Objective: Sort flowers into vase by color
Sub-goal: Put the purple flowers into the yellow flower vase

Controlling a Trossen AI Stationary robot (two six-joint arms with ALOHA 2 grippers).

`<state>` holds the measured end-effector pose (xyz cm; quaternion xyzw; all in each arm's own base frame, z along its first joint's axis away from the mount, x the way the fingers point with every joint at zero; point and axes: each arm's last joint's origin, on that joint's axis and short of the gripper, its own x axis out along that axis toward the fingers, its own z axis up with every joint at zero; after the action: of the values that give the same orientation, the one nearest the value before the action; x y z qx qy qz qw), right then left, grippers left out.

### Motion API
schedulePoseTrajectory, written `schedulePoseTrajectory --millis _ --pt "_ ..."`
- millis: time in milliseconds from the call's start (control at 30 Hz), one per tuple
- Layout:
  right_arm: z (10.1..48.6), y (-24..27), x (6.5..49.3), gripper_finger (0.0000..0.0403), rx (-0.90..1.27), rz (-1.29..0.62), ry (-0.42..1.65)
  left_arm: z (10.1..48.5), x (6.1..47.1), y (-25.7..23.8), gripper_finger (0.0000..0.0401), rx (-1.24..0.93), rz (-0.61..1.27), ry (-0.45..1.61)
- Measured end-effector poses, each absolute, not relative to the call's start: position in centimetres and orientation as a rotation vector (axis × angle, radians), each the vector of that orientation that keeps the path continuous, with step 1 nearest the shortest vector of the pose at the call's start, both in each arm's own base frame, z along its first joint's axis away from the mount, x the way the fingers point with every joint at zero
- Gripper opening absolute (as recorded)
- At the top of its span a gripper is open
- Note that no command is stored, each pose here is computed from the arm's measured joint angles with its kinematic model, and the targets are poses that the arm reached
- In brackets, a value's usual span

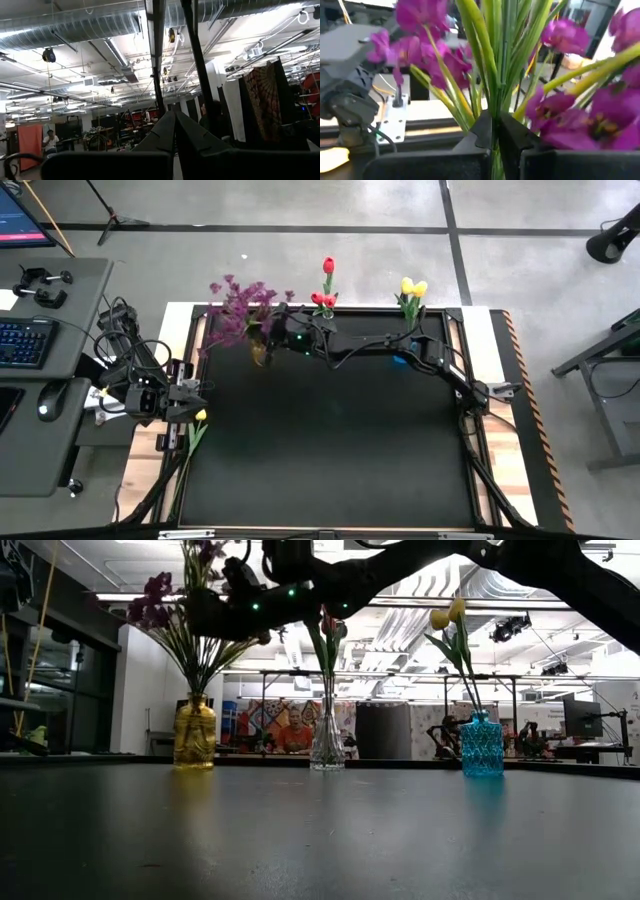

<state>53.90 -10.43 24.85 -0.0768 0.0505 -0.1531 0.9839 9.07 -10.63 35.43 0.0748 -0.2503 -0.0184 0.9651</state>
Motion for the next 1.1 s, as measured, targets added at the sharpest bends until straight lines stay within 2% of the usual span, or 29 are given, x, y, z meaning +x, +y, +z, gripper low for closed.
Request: schedulePoseTrajectory --millis 733,867,1100 --pt "23.84 -10.34 53.78 0.0003 -0.124 -0.303 0.203 35.48 9.05 -10.59 0.0 0.145 -0.035 -0.511" --pt "23.83 -10.28 53.8 0.004 -0.121 -0.289 0.203 35.48 9.05 -10.59 0.0 0.145 -0.035 -0.511" --pt "23.82 -10.27 53.8 0.0153 -0.097 -0.289 0.2 35.48 9.05 -10.59 0.0 0.145 -0.035 -0.511"
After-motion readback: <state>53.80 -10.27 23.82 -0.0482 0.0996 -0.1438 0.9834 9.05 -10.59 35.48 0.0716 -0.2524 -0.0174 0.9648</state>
